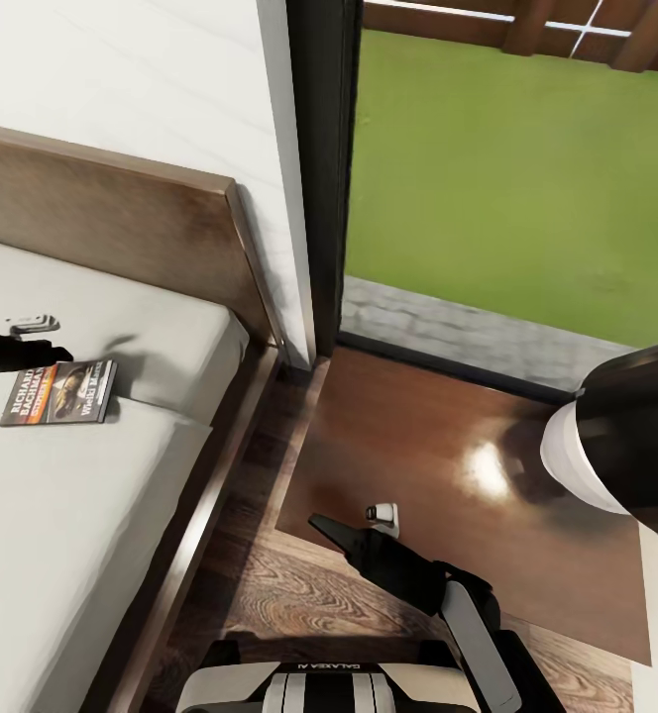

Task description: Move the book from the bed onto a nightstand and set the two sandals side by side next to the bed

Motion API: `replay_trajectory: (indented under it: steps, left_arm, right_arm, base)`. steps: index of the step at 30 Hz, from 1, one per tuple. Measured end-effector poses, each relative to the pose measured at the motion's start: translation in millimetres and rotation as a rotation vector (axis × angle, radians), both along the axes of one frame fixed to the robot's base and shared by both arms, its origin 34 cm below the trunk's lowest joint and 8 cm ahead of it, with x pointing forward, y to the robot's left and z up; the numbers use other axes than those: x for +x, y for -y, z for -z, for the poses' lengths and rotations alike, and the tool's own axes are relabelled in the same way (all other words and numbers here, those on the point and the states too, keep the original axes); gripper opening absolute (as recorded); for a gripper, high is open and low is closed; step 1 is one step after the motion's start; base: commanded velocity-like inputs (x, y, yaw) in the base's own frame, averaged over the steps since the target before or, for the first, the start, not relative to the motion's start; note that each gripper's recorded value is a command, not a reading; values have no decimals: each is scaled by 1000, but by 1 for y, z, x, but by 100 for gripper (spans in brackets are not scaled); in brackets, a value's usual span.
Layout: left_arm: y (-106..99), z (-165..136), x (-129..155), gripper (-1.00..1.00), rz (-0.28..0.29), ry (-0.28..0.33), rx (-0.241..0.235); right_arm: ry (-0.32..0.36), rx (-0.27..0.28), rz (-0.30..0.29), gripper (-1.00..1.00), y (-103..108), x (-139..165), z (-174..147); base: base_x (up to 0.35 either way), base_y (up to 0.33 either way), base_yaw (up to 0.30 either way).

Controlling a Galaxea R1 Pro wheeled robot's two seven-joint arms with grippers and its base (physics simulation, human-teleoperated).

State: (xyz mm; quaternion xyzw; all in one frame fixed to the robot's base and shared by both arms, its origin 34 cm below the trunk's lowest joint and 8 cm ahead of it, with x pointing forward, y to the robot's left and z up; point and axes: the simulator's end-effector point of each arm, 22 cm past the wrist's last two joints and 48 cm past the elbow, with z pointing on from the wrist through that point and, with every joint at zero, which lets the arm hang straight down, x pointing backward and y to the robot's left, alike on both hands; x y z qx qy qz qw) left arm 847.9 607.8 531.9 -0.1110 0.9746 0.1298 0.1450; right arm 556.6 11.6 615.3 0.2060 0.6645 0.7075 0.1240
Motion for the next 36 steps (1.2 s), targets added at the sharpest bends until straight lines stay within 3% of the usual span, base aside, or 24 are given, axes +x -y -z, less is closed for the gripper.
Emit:
replay_trajectory:
  steps: [36]
  left_arm:
    - [-1, 0, -1, 100, -1, -1, 2]
  right_arm:
    - [0, 0, 1, 100, 0, 0, 0]
  base:
    - [-8, -32, 0]
